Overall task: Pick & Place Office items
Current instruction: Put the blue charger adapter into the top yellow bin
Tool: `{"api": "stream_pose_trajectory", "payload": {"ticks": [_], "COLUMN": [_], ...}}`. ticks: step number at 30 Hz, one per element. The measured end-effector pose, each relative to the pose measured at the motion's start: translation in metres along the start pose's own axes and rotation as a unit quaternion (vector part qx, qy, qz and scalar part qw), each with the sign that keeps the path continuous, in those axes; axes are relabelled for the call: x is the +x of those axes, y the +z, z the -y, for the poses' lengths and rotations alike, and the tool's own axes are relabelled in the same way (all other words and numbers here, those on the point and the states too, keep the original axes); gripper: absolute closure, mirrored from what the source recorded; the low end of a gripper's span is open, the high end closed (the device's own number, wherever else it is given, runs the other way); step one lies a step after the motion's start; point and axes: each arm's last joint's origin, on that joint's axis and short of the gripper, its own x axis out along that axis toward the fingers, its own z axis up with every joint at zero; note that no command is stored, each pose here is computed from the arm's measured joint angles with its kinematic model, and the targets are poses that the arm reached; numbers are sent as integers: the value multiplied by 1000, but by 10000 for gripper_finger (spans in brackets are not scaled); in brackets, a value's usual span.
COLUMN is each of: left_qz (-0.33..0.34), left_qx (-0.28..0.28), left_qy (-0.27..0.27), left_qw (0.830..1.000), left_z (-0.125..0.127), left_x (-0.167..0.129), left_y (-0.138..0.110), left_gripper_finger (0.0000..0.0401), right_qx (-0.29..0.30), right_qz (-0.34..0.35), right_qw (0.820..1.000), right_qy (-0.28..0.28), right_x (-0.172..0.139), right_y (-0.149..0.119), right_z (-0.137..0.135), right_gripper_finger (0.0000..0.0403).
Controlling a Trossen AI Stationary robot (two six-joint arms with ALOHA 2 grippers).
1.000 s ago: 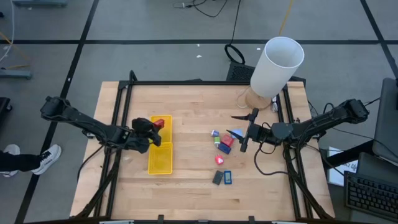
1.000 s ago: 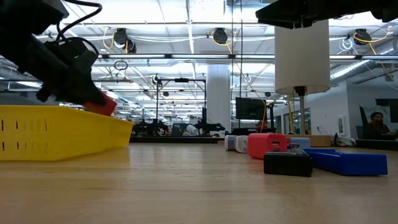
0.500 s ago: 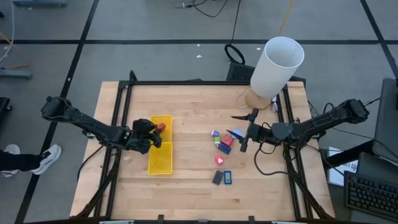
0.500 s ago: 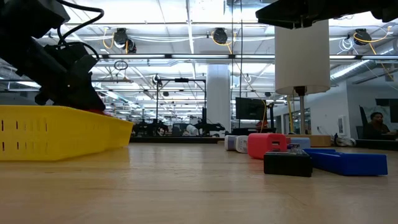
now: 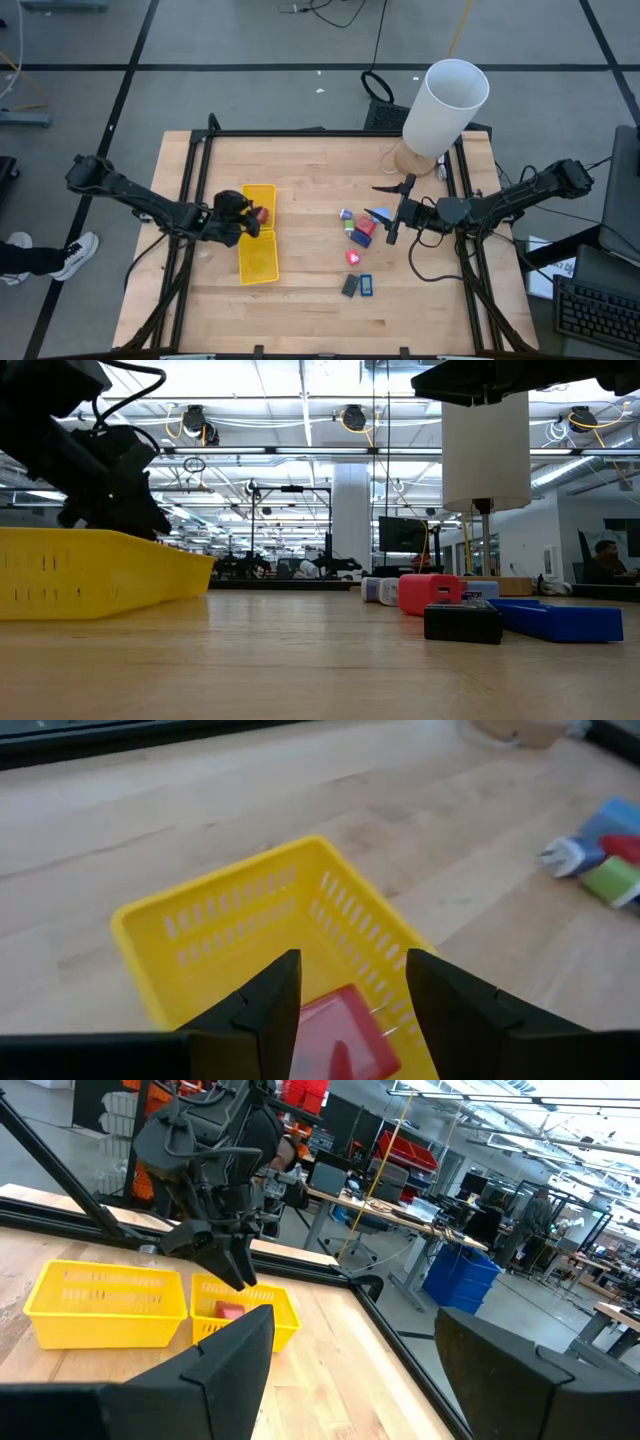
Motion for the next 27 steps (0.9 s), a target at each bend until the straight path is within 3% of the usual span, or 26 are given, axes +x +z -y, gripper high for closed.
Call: {"api": "stream_pose_trajectory", "payload": {"ticks": [5,9,14,18,22,27], "left_qz": [30,64,106,107,118,127], "left_qx": [-9,-7,4,30,11,5], "left_qy": [-47,-113,-222,-306,-315,-286], "left_qw": [998,992,969,946,942,950], "left_z": [7,18,35,44,46,44], "left_x": [-6,-13,-21,-21,-14,2], "left_y": [12,26,42,48,53,56], "left_gripper_finger": [215,215,215,210,179,111], "right_qx": [0,-5,-9,43,100,100], "right_qz": [-6,-39,-103,-173,-256,-331], "right_qw": [1000,999,994,982,960,937], "right_qy": [2,13,38,61,45,50], "right_x": [0,0,-1,5,9,12], "right_y": [-1,-9,-24,-42,-63,-84], "right_z": [0,-3,-4,8,25,37], "right_gripper_finger": [138,138,138,138,133,113]}}
